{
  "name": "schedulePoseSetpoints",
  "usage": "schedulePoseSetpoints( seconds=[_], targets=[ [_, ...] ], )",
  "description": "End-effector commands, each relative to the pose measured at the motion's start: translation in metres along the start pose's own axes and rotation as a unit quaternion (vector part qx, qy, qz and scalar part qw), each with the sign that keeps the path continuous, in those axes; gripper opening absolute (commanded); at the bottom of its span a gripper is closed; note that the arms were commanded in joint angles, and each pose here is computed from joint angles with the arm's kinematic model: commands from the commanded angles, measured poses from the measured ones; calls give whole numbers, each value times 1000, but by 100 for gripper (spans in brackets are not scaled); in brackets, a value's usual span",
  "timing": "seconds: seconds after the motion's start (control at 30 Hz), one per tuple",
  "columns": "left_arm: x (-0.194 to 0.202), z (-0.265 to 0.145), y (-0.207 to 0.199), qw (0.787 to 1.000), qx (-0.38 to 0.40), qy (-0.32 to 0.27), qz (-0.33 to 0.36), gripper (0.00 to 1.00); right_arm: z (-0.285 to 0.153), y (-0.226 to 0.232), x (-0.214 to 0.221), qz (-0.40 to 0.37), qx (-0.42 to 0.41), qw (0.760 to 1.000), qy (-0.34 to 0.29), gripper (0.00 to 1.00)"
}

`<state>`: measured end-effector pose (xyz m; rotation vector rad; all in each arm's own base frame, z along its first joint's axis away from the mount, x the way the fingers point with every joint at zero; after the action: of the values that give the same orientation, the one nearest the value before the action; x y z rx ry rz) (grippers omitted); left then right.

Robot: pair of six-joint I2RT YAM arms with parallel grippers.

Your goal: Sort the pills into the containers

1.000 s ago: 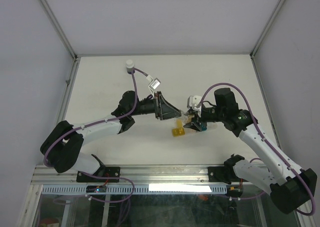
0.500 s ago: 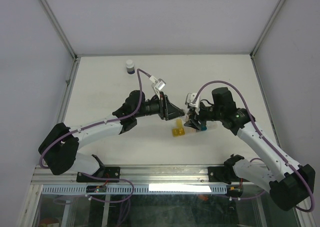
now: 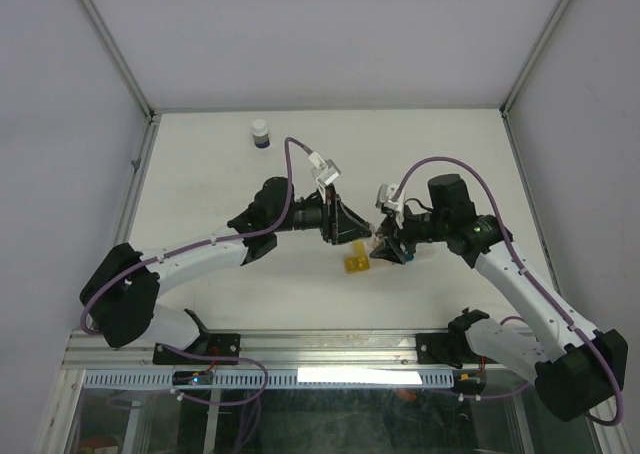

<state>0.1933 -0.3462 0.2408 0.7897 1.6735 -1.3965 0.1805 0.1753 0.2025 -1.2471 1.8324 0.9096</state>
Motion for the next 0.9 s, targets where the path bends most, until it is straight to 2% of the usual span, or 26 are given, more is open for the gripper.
schedulePoseSetpoints(
  seconds=[0.0, 0.07, 0.17, 0.3, 0.43, 0.53, 0.77, 0.87],
  targets=[
    [28, 3, -25, 981, 146, 71, 108, 17, -13, 6, -50, -59, -33, 993, -94, 0],
    [32, 2, -21, 962, 164, 83, 200, 17, -14, 9, -50, -59, -45, 992, -98, 0],
    [27, -1, -26, 940, 204, 89, 259, 18, -16, 12, -49, -59, -60, 991, -103, 0],
    [20, -3, -35, 917, 239, 83, 309, 19, -21, 13, -50, -58, -67, 990, -113, 0],
    [16, 2, -36, 913, 231, 77, 329, 22, -29, 14, -52, -56, -69, 988, -127, 0],
    [7, 1, -37, 912, 214, 65, 344, 39, -32, 15, -52, -58, -72, 987, -131, 0],
    [-25, -4, -43, 925, 147, -12, 351, 97, -33, 15, -50, -64, -66, 988, -127, 0],
    [-39, -7, -41, 934, 104, -34, 341, 99, -33, 16, -49, -66, -69, 987, -127, 0]
  ],
)
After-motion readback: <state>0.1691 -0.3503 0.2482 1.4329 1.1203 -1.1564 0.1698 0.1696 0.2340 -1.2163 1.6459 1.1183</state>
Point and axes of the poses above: each gripper's point midway between its finger pads, its own z axis out along the fingers, its own y axis along the line the jaws close on, x = y × z, the point moved 4 cm from there along -z, back along the fingers, and after that the axes turned 8 degrees about z, right-handed, at the moved point
